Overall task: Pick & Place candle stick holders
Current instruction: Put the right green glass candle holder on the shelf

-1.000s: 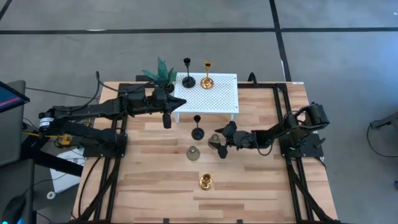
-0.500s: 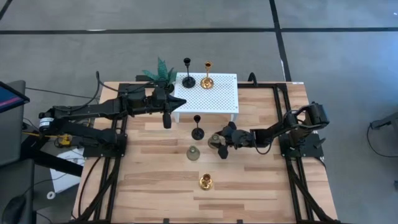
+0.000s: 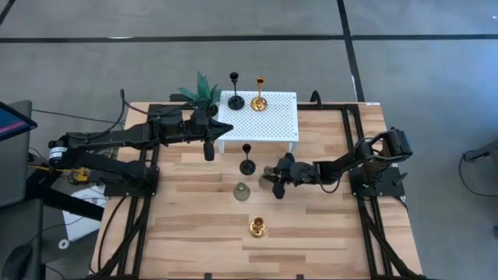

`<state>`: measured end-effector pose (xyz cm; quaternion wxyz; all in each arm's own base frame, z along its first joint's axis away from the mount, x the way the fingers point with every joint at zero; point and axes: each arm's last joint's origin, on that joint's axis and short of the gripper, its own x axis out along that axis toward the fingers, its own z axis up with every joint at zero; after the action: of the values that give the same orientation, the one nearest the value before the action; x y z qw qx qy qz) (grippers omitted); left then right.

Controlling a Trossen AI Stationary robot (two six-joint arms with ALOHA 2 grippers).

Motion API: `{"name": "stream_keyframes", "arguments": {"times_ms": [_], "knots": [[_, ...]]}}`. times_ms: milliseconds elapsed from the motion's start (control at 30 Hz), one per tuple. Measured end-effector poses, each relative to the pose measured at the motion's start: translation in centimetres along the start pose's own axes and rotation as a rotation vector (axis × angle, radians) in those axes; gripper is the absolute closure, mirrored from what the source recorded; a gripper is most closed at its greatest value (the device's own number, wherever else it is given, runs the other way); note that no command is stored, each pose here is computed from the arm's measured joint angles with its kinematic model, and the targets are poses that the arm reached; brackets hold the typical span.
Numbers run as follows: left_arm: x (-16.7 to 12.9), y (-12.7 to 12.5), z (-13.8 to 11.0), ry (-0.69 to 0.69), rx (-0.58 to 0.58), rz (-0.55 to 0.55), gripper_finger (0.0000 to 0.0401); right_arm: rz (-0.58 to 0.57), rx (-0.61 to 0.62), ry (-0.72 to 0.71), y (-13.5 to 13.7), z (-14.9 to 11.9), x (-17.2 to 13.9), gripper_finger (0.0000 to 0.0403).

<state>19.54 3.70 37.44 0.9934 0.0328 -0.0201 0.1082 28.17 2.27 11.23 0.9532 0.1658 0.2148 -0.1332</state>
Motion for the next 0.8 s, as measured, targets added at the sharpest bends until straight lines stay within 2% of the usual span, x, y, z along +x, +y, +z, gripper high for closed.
{"name": "stream_keyframes", "arguments": {"times_ms": [233, 333, 600, 800], "knots": [[0.0, 0.0, -0.2, 0.023, 0.001, -0.001, 0.0389, 0.050, 0.015, 0.046, 1.1, 0.1, -1.2, 0.0297], [0.0, 0.0, -0.2, 0.023, 0.001, -0.002, 0.0389, 0.062, 0.013, 0.039, 1.5, 1.0, -2.4, 0.0295], [0.0, 0.0, -0.2, 0.023, 0.001, -0.002, 0.0389, 0.111, 0.040, -0.050, 2.1, 4.9, -6.6, 0.0295], [0.0, 0.0, -0.2, 0.026, 0.001, -0.002, 0.0389, 0.086, 0.019, -0.029, 3.0, 9.3, -10.0, 0.0295]]}}
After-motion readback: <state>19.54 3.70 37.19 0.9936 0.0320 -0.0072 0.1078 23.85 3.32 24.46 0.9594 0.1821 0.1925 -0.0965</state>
